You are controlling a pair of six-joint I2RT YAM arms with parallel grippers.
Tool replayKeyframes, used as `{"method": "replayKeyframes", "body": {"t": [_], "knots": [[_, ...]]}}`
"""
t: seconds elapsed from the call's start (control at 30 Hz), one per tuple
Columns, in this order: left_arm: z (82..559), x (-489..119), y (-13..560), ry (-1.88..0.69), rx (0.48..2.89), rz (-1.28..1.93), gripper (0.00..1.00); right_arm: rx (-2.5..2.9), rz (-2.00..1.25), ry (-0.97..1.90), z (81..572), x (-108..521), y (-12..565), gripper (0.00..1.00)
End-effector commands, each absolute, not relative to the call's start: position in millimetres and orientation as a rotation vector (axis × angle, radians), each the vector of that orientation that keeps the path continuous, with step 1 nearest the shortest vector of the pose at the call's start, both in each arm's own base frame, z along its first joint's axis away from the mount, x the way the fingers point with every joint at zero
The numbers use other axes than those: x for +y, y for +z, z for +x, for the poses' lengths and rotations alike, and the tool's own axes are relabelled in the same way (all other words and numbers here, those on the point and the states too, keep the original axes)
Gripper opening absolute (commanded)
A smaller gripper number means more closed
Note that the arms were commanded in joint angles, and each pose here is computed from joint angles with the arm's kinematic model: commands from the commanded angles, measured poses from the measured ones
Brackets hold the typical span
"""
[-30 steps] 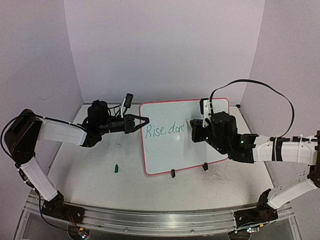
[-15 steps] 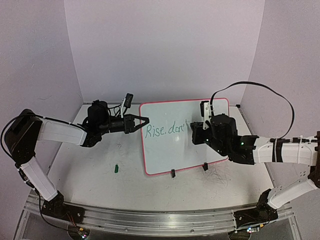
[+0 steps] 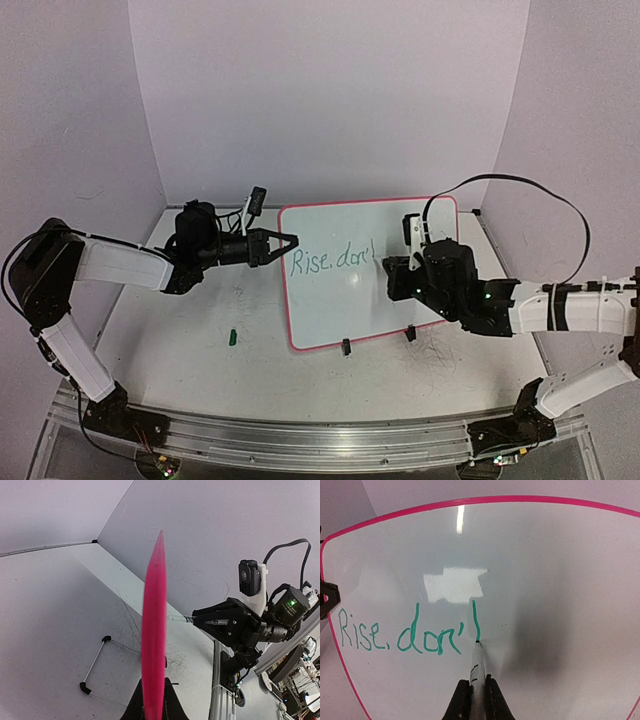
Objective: Write a sentence on the whiteboard
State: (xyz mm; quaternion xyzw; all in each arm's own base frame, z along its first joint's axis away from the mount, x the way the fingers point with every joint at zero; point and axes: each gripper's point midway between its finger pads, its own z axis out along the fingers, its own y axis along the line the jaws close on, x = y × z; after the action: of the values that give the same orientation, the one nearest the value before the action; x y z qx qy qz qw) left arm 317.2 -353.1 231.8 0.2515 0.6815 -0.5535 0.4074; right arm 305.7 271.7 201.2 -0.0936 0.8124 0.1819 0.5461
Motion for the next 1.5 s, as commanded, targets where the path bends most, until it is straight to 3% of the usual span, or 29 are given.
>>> {"method": "replayKeyframes", "body": {"t": [0.0,0.27,0.47,1.47], "knots": [[326,-348,244,-1.321,1.681,0.623,0.00,1.982,-0.228,0.415,300,266,183,0.00],[326,-348,243,-1.319,1.683,0.622,0.00,1.931,-0.162,0.367,304,252,204,0.00],[325,-347,243,-1.319,1.684,0.621,0.00,1.831,-0.210,0.506,300,270,241,0.00],[324,-348,245,-1.316,1.677,0.630,0.00,1.868,-0.171,0.394,321,275,224,0.00]]}}
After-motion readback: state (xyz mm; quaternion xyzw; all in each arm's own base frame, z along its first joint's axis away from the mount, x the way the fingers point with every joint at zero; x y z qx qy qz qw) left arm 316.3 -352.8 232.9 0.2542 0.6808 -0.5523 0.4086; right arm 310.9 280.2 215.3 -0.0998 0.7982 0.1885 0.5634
